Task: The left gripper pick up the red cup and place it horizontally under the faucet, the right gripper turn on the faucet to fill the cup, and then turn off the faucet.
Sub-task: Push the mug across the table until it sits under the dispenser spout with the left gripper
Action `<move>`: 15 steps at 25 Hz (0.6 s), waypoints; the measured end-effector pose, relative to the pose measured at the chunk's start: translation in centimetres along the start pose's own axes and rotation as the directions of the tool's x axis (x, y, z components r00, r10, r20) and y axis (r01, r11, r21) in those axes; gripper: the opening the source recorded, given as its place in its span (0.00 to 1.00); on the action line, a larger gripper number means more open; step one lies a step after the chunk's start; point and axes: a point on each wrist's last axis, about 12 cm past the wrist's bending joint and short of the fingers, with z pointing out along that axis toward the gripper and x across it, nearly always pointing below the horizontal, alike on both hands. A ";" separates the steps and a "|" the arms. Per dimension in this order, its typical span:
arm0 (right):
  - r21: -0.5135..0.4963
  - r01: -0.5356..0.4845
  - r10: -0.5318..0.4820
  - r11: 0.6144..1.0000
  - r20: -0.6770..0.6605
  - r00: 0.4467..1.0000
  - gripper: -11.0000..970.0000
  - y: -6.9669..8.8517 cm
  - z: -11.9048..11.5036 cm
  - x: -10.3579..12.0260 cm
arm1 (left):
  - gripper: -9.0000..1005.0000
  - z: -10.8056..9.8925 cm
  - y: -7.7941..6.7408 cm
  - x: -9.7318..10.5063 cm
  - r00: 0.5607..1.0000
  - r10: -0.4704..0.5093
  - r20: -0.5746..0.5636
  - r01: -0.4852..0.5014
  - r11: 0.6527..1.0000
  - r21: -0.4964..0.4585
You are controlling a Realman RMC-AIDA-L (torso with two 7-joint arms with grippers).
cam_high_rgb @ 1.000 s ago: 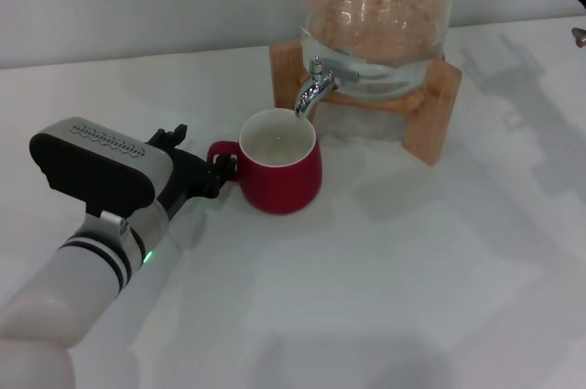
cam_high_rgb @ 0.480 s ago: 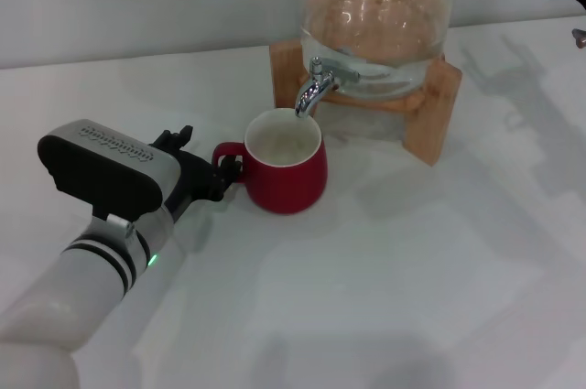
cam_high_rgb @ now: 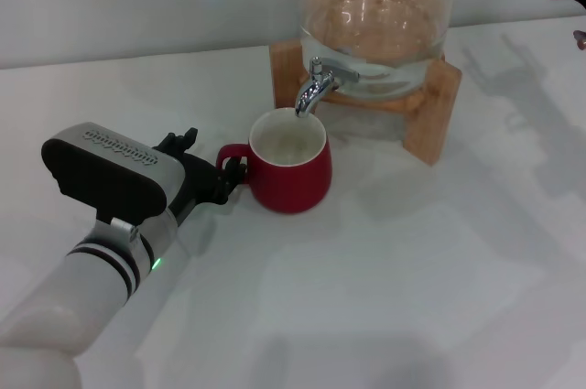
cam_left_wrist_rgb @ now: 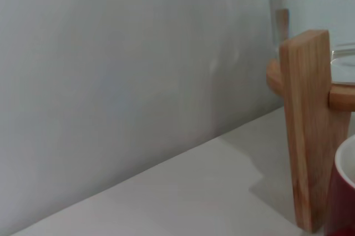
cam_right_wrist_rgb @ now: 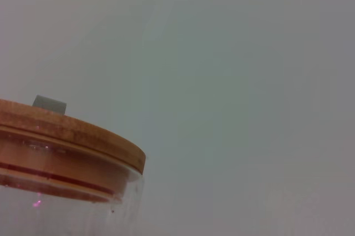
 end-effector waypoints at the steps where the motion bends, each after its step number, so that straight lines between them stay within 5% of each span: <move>1: 0.000 0.000 0.000 1.000 0.000 1.000 0.72 0.0 0.0 0.0 | 0.70 0.0 0.0 0.0 1.000 0.001 0.001 -0.001 1.000 0.000; 15: 0.002 0.001 -0.001 1.000 -0.004 1.000 0.72 -0.1 -0.1 0.1 | 0.70 -0.6 -0.4 0.3 1.000 0.007 0.002 -0.007 1.000 0.000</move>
